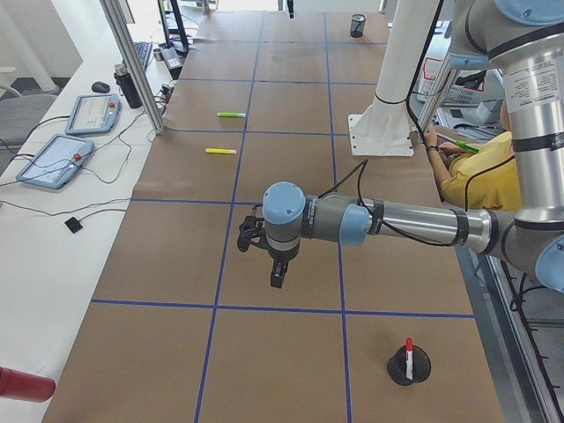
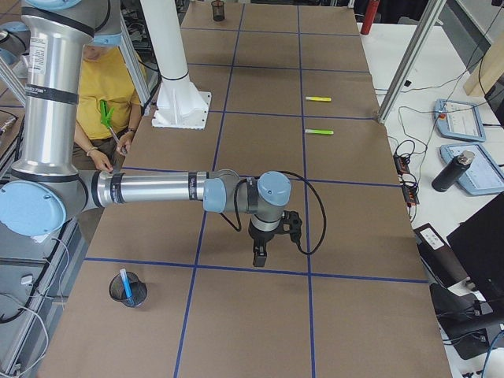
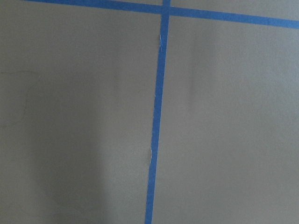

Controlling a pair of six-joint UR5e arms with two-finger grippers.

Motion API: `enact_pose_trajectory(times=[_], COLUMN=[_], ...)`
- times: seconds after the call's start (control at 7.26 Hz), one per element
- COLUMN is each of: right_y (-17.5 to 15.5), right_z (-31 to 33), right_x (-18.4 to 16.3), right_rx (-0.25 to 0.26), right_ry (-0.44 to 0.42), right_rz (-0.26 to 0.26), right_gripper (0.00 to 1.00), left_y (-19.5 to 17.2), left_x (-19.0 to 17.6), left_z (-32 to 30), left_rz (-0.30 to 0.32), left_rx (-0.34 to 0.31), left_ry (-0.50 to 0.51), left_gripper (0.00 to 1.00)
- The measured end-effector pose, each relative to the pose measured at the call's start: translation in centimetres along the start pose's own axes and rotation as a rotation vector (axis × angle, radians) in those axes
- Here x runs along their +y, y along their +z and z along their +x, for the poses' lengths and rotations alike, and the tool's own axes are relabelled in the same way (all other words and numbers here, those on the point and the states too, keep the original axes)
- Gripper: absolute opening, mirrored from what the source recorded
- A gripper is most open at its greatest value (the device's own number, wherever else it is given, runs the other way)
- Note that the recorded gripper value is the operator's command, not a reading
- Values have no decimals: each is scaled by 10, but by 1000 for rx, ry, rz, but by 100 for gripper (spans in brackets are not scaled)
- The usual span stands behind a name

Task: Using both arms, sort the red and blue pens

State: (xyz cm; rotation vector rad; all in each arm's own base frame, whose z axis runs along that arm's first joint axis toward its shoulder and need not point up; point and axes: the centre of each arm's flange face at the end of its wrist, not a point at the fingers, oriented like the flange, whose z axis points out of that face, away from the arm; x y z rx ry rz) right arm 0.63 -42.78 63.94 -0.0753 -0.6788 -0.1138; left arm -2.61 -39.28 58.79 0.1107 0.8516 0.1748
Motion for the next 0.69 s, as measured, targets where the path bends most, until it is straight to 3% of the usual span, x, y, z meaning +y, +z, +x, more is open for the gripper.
enact_pose_trajectory(times=[0.69], right_y=[-12], right_z=[-9], right_x=[-1], right_rx=[3], right_ry=[-12], right_rz=[26], right_gripper=[100], left_y=[0], left_x=[0], left_z=[-1], left_rz=[-1], left_rx=[-4], left_ry=[-2], left_gripper=[100])
